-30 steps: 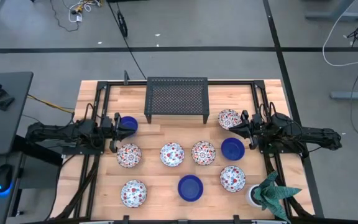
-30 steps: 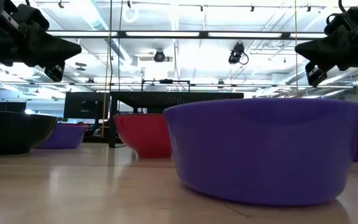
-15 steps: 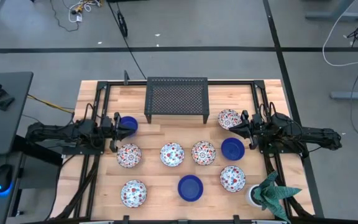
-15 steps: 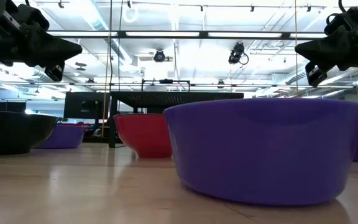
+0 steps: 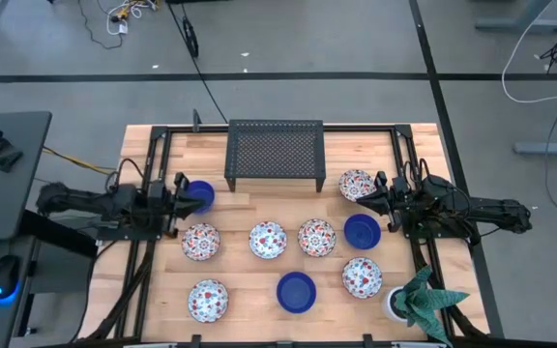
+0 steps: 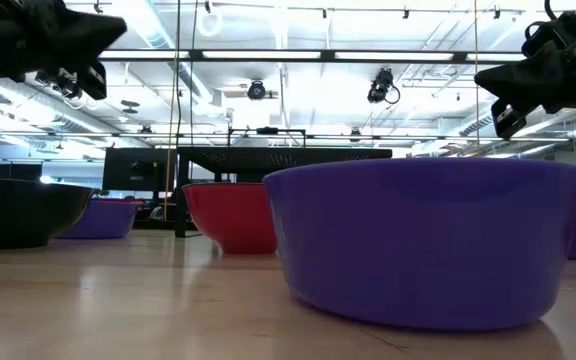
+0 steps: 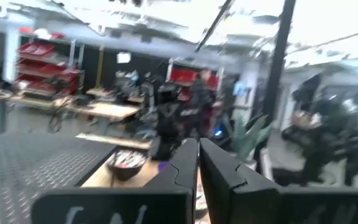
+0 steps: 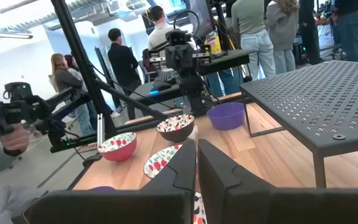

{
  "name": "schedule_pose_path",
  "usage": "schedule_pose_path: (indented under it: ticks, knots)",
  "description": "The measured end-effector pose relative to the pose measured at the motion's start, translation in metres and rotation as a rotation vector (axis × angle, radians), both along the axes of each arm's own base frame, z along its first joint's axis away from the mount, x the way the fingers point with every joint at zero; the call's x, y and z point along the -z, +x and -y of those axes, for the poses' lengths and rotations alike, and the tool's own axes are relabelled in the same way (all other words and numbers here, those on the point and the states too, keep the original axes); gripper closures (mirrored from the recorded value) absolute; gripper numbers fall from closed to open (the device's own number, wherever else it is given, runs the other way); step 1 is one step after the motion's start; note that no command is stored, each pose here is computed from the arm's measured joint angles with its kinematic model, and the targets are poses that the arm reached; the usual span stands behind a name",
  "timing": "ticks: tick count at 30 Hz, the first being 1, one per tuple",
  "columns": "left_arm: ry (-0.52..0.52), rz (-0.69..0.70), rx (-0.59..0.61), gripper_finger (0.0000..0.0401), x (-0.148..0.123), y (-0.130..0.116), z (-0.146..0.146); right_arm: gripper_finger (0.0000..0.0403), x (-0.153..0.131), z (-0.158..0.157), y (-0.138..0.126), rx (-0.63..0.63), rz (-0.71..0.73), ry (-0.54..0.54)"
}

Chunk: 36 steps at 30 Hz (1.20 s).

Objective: Pick & Place Mini bowls
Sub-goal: Put the left black bowl on the shelf

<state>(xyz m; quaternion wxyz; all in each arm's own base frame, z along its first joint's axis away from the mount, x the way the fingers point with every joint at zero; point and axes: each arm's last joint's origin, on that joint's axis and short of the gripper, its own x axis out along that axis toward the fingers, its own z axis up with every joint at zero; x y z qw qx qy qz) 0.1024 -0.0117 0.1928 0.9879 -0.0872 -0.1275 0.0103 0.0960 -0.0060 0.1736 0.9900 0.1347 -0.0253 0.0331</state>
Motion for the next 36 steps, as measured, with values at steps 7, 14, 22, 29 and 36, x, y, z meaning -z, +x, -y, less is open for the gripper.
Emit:
schedule_pose_path:
  ticks: [7,14,22,29,36]
  knots:
    - [0.087,-0.203,-0.039,0.0396,-0.012,0.022,0.017,0.0382,0.0,0.0,0.0,0.0,0.0,0.0]
    - [0.155,-0.449,-0.028,0.0397,-0.035,0.048,0.046,0.0382,0.0,0.0,0.0,0.0,0.0,0.0]
    - [0.142,-0.806,0.016,0.0391,-0.069,0.073,0.085,0.0382,0.0,0.0,0.0,0.0,0.0,0.0]
    - [0.081,-1.219,0.073,0.036,-0.083,0.081,0.116,0.0382,0.0,0.0,0.0,0.0,0.0,0.0]
    - [0.066,-1.443,0.059,0.031,-0.065,0.068,0.144,0.0382,0.0,0.0,0.0,0.0,0.0,0.0]
